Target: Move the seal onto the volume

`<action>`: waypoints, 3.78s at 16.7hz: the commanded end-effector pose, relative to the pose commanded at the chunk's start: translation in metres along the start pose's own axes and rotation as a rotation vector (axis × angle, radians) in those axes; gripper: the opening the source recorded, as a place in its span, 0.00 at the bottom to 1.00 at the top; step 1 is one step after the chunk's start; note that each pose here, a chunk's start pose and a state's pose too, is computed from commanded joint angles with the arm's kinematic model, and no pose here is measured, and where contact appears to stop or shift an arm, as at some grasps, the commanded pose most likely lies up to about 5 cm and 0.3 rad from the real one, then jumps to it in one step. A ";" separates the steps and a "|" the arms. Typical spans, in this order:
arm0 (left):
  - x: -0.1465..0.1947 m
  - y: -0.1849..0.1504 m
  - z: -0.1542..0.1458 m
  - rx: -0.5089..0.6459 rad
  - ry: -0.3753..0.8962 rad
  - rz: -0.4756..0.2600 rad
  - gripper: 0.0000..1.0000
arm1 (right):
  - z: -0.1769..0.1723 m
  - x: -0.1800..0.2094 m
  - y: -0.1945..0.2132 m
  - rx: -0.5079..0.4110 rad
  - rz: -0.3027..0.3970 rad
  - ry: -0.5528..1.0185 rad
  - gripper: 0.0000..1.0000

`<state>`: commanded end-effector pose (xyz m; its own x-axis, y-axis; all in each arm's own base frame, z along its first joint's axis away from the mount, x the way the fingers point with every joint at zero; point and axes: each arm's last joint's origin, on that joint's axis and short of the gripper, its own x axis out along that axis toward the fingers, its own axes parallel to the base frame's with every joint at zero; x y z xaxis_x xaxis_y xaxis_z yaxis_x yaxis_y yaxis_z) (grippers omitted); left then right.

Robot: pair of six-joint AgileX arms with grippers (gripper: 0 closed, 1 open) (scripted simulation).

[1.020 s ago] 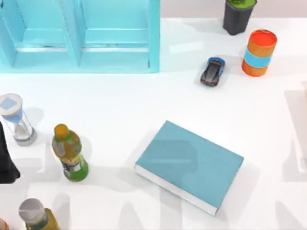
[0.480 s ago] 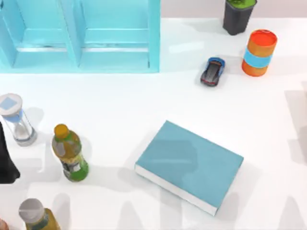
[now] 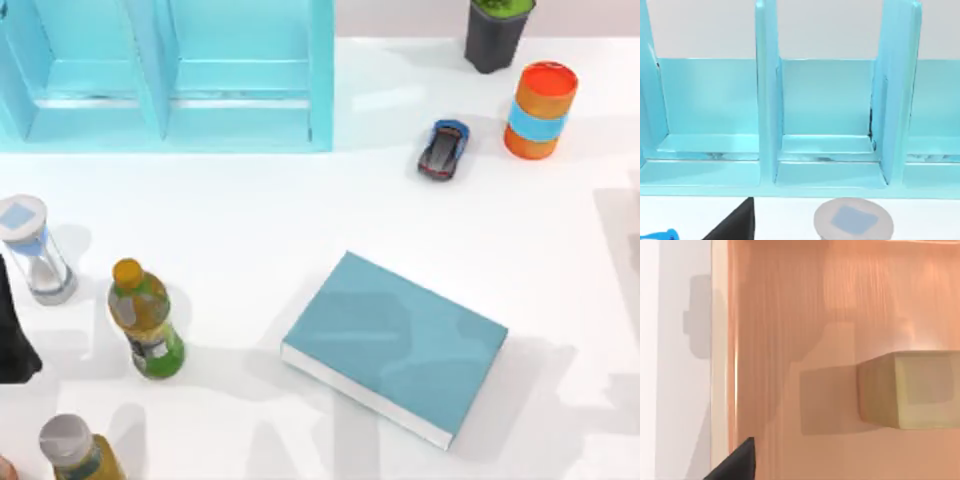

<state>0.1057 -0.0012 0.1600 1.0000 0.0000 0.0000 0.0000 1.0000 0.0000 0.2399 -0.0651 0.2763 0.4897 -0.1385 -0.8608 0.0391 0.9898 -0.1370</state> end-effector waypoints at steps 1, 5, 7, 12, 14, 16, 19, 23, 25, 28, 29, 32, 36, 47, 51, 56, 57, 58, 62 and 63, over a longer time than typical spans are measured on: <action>0.000 0.000 0.000 0.000 0.000 0.000 1.00 | 0.010 0.007 -0.007 -0.002 0.009 0.061 1.00; 0.000 0.000 0.000 0.000 0.000 0.000 1.00 | 0.041 0.042 -0.036 -0.003 0.059 0.284 1.00; 0.000 0.000 0.000 0.000 0.000 0.000 1.00 | 0.053 0.061 -0.050 -0.001 0.089 0.376 1.00; 0.000 0.000 0.000 0.000 0.000 0.000 1.00 | 0.063 0.087 -0.071 0.005 0.138 0.504 1.00; 0.000 0.000 0.000 0.000 0.000 0.000 1.00 | 0.063 0.087 -0.072 0.005 0.139 0.507 1.00; 0.000 0.000 0.000 0.000 0.000 0.000 1.00 | 0.063 0.087 -0.072 0.005 0.139 0.507 1.00; 0.000 0.000 0.000 0.000 0.000 0.000 1.00 | 0.062 0.091 -0.070 0.005 0.139 0.507 1.00; 0.000 0.000 0.000 0.000 0.000 0.000 1.00 | 0.047 0.123 -0.067 0.005 0.139 0.507 1.00; 0.000 0.000 0.000 0.000 0.000 0.000 1.00 | 0.036 0.143 -0.064 0.005 0.139 0.507 1.00; 0.000 0.000 0.000 0.000 0.000 0.000 1.00 | 0.020 0.167 -0.060 0.005 0.138 0.505 1.00; 0.000 0.000 0.000 0.000 0.000 0.000 1.00 | 0.017 0.171 -0.059 0.005 0.139 0.507 1.00; 0.000 0.000 0.000 0.000 0.000 0.000 1.00 | 0.015 0.174 -0.058 0.005 0.139 0.507 1.00; 0.000 0.000 0.000 0.000 0.000 0.000 1.00 | 0.015 0.174 -0.058 0.005 0.139 0.507 0.85; 0.000 0.000 0.000 0.000 0.000 0.000 1.00 | 0.015 0.174 -0.058 0.005 0.139 0.507 0.02; 0.000 0.000 0.000 0.000 0.000 0.000 1.00 | 0.015 0.174 -0.058 0.005 0.139 0.507 0.00; 0.000 0.000 0.000 0.000 0.000 0.000 1.00 | 0.015 0.173 -0.058 0.006 0.138 0.505 0.00; 0.000 0.000 0.000 0.000 0.000 0.000 1.00 | 0.016 0.172 -0.058 0.007 0.137 0.505 0.00; 0.000 0.000 0.000 0.000 0.000 0.000 1.00 | 0.019 0.169 -0.057 0.011 0.133 0.503 0.00; 0.000 0.000 0.000 0.000 0.000 0.000 1.00 | 0.049 0.135 -0.037 0.033 0.113 0.490 0.00; 0.000 0.000 0.000 0.000 0.000 0.000 1.00 | 0.057 0.124 -0.027 0.036 0.112 0.490 0.00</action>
<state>0.1057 -0.0012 0.1600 1.0000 0.0000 0.0000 0.0000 1.0000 0.0000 0.3495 -0.1071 0.2015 0.0269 -0.0226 -0.9994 0.0437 0.9988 -0.0214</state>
